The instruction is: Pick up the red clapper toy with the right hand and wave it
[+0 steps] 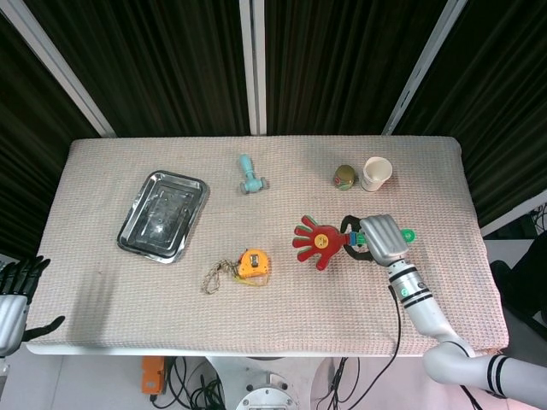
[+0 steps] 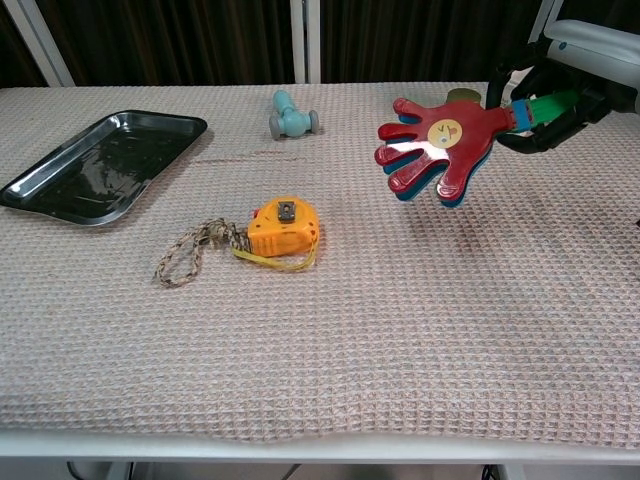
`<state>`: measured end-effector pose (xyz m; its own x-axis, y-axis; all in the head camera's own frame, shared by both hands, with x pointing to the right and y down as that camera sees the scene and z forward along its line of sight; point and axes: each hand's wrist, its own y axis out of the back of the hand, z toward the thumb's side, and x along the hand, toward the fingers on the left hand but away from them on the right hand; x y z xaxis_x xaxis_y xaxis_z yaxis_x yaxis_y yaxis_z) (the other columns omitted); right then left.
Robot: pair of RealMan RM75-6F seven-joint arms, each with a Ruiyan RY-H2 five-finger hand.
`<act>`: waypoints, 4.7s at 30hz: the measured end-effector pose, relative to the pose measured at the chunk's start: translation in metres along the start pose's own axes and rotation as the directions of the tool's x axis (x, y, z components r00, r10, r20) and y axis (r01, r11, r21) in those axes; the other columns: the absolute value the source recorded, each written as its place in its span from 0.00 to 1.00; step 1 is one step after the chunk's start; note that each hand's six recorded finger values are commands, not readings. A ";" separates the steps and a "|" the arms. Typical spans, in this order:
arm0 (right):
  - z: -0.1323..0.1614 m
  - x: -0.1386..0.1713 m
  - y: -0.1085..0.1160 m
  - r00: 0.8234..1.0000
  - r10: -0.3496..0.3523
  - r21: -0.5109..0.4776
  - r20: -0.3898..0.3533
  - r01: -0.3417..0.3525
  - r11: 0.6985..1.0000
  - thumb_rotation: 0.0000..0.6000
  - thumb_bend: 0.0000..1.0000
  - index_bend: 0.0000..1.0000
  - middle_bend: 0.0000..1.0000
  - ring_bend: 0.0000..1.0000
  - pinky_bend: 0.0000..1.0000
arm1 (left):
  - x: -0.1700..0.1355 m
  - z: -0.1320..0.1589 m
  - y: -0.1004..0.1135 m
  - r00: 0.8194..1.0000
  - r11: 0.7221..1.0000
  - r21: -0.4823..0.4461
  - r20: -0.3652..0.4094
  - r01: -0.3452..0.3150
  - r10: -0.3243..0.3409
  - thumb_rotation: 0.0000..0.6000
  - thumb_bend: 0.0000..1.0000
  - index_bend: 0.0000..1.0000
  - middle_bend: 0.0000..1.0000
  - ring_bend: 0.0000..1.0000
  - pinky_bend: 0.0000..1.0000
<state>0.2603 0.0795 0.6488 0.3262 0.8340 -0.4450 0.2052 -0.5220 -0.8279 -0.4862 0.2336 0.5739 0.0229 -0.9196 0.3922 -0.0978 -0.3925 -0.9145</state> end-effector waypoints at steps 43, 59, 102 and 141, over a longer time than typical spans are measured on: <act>0.011 0.001 0.017 0.989 -0.001 -0.657 -0.146 -0.096 0.748 1.00 0.48 0.98 0.84 0.82 0.98 | 0.000 0.000 0.004 1.000 1.000 0.006 0.009 -0.017 0.017 1.00 0.11 0.09 0.04 0.00 0.00; 0.017 0.004 0.020 0.994 -0.019 0.015 -0.109 0.020 1.000 1.00 0.48 0.98 0.85 0.82 0.98 | 0.002 0.000 0.006 1.000 1.000 -0.010 0.006 -0.028 0.028 1.00 0.11 0.09 0.04 0.00 0.00; 0.016 0.014 0.034 0.981 -0.078 -0.266 -0.175 0.029 0.964 1.00 0.48 0.98 0.86 0.82 0.98 | 0.000 0.000 0.004 1.000 1.000 0.000 0.008 -0.018 0.018 1.00 0.11 0.09 0.04 0.00 0.00; -0.049 0.005 -0.064 0.995 0.099 -0.392 0.029 -0.079 0.917 1.00 0.00 0.00 0.00 0.00 0.00 | -0.003 -0.007 -0.004 1.000 1.000 -0.005 -0.009 -0.001 0.001 1.00 0.11 0.09 0.04 0.00 0.00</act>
<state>0.2945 0.1079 0.7164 0.3176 0.7833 -0.5344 0.5238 -0.6147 -0.5897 -0.4925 0.2385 0.5772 0.0138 -0.9198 0.3921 -0.1024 -0.3914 -0.9145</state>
